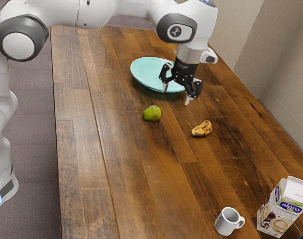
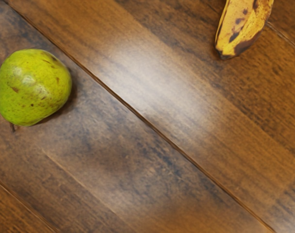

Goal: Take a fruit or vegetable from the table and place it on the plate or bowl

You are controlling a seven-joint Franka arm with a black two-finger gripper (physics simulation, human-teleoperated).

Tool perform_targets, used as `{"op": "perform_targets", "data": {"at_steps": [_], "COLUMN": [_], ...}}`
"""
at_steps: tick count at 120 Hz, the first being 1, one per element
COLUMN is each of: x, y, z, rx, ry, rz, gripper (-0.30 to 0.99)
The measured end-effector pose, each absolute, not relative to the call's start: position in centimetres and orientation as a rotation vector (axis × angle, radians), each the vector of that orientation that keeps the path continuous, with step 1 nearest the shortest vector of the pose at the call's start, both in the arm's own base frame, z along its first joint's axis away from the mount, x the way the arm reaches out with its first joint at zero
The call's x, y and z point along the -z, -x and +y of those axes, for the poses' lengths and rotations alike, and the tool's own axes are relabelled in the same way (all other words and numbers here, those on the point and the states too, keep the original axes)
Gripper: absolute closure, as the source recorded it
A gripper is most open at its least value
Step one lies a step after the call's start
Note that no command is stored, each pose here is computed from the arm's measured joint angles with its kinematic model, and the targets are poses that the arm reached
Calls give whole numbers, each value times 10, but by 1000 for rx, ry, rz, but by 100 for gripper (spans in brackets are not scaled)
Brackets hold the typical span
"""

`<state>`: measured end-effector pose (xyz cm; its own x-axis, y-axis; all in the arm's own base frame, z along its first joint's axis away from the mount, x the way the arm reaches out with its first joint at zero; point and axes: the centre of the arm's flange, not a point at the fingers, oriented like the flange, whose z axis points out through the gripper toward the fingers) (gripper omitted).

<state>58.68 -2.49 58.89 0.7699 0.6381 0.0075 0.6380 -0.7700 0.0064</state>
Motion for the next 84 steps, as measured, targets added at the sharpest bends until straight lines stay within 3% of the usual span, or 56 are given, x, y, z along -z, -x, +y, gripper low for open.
{"op": "perform_targets", "data": {"at_steps": [21,58,84], "x": [-559,-509,-486], "y": [-634,-661,-681], "z": [-40,-35,23], "rx": [-84,-44,-71], "ry": [-3009,-2974,-2975], "rz": [803,553,543], "gripper": [0,0,1]}}
